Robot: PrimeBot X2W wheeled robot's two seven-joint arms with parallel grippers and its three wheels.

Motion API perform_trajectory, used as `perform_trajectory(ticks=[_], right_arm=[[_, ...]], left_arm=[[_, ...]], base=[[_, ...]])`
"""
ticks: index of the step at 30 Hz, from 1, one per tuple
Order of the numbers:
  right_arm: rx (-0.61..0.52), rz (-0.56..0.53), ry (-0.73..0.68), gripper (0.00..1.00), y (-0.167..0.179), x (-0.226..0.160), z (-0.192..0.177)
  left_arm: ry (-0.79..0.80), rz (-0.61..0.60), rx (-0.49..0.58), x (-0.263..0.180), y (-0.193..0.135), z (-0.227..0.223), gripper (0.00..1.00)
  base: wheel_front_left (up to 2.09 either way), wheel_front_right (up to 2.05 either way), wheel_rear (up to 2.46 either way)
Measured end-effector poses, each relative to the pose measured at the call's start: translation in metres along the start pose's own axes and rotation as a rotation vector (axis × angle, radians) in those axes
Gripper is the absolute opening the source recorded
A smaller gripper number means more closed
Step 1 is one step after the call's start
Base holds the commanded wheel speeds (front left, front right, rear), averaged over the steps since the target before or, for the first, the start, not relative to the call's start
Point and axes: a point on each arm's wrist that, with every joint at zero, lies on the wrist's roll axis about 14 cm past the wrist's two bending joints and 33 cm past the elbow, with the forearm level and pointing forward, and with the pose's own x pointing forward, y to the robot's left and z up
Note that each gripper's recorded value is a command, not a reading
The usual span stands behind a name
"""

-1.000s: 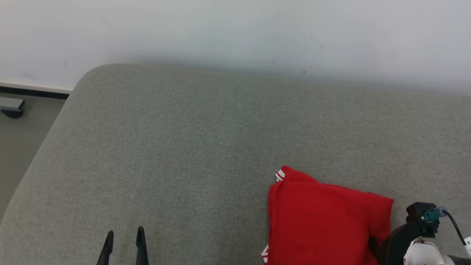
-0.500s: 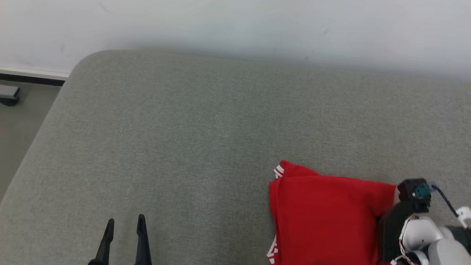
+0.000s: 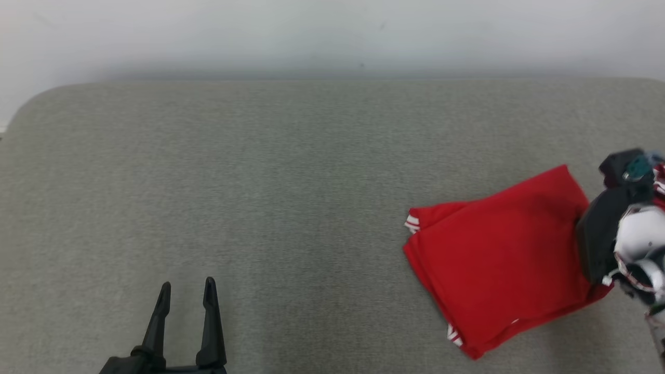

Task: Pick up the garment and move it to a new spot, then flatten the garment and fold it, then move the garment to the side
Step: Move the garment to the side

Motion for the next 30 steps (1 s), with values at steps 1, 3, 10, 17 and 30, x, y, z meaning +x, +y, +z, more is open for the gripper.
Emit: perform_trajectory(ticks=[1,3,10,17,30], right_arm=[[0.005,-0.013,-0.003,0.0,-0.008,-0.004,0.003],[0.011,-0.047,-0.006,0.0,-0.024,-0.011,0.007],[0.058,-0.186,-0.031,0.0,-0.084,-0.042,0.015],[0.128,-0.294,-0.078,0.0,-0.124,-0.064,0.021],[0.196,-0.406,-0.14,0.0,-0.161,-0.071,0.031]], left_arm=[[-0.001,-0.015,-0.003,0.004,-0.005,0.0,1.0],[0.004,-0.044,-0.008,0.011,-0.014,-0.003,1.0],[0.041,-0.129,-0.022,0.026,-0.041,-0.019,1.0],[0.067,-0.166,-0.019,0.035,-0.051,-0.031,1.0],[0.118,-0.212,0.014,0.04,-0.056,-0.052,1.0]], base=[[0.0,0.0,0.0],[0.0,0.0,0.0],[0.0,0.0,0.0],[0.0,0.0,0.0],[0.0,0.0,0.0]])
